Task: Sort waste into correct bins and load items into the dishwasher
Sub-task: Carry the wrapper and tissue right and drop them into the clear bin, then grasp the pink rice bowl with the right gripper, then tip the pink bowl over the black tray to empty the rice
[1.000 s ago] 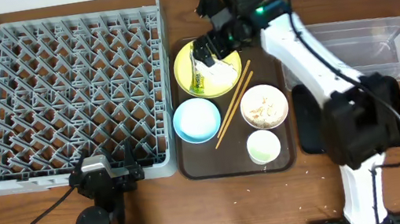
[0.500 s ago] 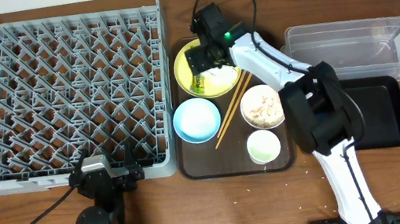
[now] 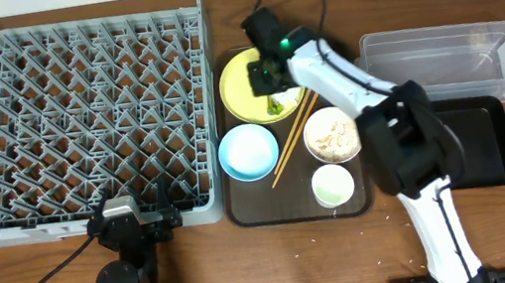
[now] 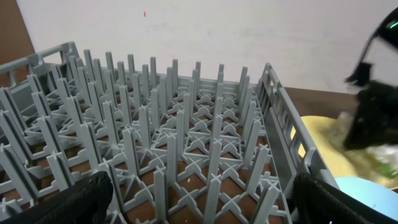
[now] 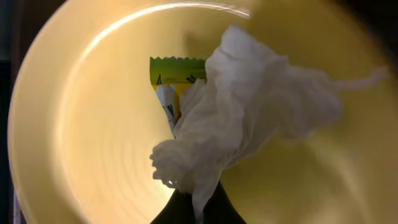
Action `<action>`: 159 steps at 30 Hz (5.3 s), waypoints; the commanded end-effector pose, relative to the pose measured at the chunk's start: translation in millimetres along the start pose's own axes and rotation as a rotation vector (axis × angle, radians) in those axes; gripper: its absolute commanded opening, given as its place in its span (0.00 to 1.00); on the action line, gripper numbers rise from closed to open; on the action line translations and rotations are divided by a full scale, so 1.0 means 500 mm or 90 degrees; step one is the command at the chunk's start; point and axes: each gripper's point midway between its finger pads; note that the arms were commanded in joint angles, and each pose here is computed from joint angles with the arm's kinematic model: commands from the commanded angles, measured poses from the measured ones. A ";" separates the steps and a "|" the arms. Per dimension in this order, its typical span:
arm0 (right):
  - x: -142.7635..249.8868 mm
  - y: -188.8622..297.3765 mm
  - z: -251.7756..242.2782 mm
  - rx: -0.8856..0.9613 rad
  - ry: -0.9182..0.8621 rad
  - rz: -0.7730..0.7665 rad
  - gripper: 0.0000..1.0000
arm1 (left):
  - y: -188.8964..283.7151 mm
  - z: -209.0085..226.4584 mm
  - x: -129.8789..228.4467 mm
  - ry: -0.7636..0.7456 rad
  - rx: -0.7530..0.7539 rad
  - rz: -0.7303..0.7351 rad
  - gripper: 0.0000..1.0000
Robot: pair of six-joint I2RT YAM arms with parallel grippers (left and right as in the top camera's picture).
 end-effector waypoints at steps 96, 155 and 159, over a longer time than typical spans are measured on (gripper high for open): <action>0.251 0.546 -0.132 -0.093 0.141 -0.048 0.01 | -0.003 0.013 0.028 -0.004 -0.014 0.023 0.94; 0.392 0.444 -0.419 -0.671 -0.528 -0.361 0.01 | -0.003 0.013 0.028 -0.004 -0.014 0.023 0.94; 0.399 0.434 -0.414 -0.635 -0.506 -0.351 0.01 | -0.003 0.013 0.028 -0.004 -0.014 0.023 0.94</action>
Point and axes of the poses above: each gripper's point midway between its finger pads, its own y axis back along the fingers, its own z axis along the line the jaws close on, x = y × z, and after that the axes turned 12 degrees about y, right-handed
